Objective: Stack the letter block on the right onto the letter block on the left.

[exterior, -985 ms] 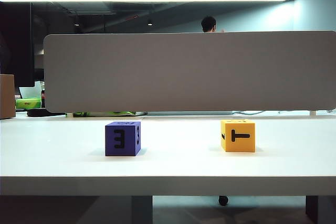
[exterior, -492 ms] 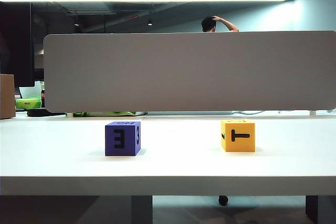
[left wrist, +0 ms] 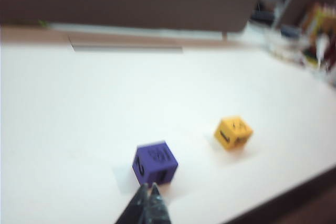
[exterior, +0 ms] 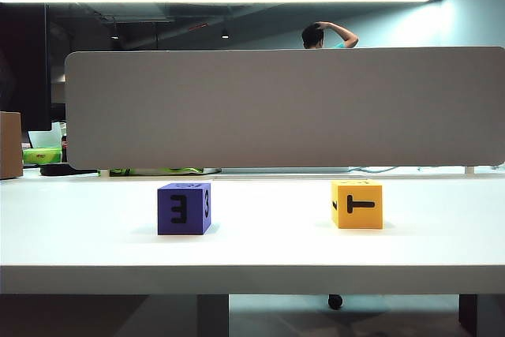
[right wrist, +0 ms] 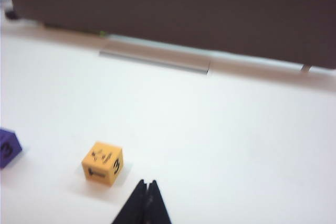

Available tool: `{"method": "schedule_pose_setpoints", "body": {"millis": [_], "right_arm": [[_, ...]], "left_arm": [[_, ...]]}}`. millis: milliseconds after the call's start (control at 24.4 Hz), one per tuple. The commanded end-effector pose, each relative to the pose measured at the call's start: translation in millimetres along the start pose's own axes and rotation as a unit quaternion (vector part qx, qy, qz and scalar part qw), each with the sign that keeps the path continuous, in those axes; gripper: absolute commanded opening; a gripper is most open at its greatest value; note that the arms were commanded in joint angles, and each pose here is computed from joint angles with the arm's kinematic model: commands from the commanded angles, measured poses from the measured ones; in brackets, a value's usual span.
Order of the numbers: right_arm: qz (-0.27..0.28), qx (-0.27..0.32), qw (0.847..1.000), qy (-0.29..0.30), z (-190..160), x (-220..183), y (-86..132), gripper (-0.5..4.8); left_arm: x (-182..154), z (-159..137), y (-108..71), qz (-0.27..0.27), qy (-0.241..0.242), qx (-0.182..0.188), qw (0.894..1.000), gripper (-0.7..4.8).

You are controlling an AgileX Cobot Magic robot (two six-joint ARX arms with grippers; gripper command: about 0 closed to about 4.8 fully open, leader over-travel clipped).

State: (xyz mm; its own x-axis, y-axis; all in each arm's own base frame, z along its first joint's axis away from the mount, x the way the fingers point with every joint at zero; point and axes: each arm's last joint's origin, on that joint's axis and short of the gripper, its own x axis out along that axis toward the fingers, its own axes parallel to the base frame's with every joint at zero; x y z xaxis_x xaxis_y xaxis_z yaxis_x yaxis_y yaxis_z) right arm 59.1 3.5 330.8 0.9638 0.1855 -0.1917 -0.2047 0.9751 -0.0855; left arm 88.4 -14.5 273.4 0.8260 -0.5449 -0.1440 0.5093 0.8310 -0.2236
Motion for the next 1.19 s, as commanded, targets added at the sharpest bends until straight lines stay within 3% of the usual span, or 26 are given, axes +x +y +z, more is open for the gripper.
{"method": "schedule_pose_setpoints", "body": {"millis": [41,123,205,246,328,369,451,492,533,574,739,1190], "right_arm": [[0.062,0.018,0.995,0.077,29,41,-10,-0.05],[0.113,0.067,0.980,0.148,51,89,-12,0.38],[0.129,0.087,0.964,0.217,70,144,-1,1.57],[0.124,0.089,0.955,0.253,77,182,8,2.46],[0.116,0.072,0.943,0.305,81,233,22,3.41],[0.103,0.053,0.929,0.351,77,268,35,4.02],[0.089,0.041,0.913,0.395,68,299,43,4.14],[0.092,0.031,0.894,0.438,53,326,55,4.37],[0.094,0.030,0.888,0.449,49,333,57,4.41],[0.096,0.023,0.871,0.481,35,349,67,4.46],[0.080,0.009,0.837,0.542,1,367,85,4.46],[0.005,0.070,0.815,0.575,-9,366,87,4.46]], "left_arm": [[20,7,8.9,-0.051,0.052,0.003,0.997,-0.06],[29,8,14.2,-0.052,0.074,-0.011,0.996,-0.06],[35,7,17.7,-0.051,0.086,-0.021,0.995,-0.06],[35,6,18.3,-0.051,0.089,-0.023,0.995,-0.06],[34,6,16.9,-0.057,0.088,-0.031,0.994,-0.06],[32,7,15.3,-0.068,0.089,-0.033,0.993,-0.06],[30,9,12.6,-0.084,0.086,-0.039,0.992,-0.06],[28,9,10.3,-0.104,0.084,-0.039,0.990,-0.06],[27,9,9.6,-0.108,0.083,-0.039,0.990,-0.06],[24,9,7.5,-0.110,0.080,-0.036,0.990,-0.06],[20,9,4.7,-0.114,0.078,-0.034,0.990,-0.06],[19,7,4.4,-0.113,0.087,-0.039,0.989,-0.06]]}}
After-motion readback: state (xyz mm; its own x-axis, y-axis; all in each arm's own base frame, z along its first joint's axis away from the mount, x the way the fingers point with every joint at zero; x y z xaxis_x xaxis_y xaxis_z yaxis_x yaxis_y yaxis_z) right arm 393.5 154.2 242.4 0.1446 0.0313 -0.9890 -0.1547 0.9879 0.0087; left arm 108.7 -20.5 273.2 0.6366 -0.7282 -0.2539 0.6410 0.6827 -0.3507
